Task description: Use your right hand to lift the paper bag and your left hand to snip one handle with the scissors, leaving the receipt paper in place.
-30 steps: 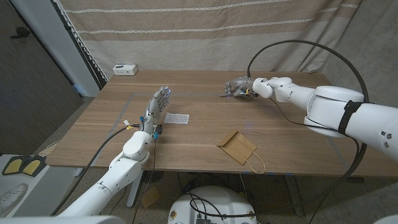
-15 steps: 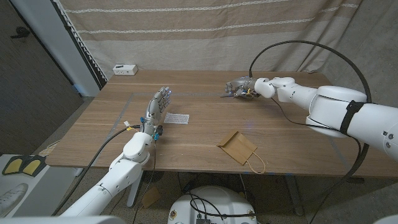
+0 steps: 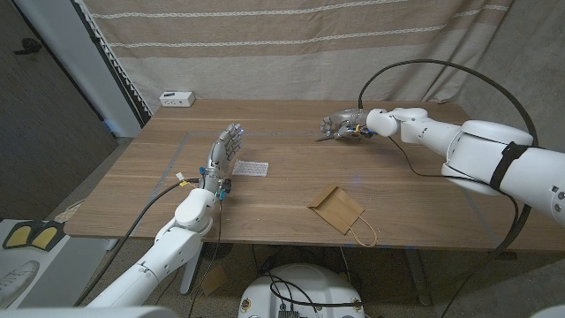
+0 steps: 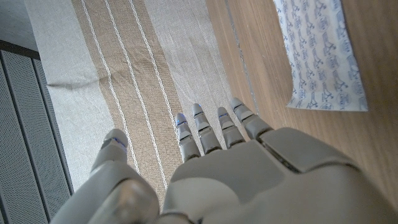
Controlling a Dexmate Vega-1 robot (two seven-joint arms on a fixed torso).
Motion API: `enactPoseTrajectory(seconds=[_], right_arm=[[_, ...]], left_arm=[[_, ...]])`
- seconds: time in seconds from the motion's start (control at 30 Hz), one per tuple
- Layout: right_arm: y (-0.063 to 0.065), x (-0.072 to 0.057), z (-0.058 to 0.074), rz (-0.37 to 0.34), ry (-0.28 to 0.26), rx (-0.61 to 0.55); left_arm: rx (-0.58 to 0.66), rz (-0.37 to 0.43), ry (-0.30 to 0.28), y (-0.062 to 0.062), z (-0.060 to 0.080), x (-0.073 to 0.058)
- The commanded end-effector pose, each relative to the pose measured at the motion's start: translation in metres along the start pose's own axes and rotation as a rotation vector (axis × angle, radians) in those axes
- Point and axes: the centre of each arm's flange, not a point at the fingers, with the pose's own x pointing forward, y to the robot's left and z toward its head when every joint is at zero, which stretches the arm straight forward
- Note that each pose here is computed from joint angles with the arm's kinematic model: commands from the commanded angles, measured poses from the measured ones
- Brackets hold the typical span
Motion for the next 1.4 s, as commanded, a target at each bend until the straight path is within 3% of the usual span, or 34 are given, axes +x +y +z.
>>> enactPoseTrajectory(seconds=[0.03,1.4], right_arm=[[-0.009,-0.006,0.006,-0.031,-0.058,0.056],[-0.036,-0.033,0.000,-0.157,-0.083,0.172]], left_arm=[[-0.005,-0.006,0.000,0.002,-0.001,0.000],[-0.010,-0.020,-0.003,-0.006,-0.002,0.001]])
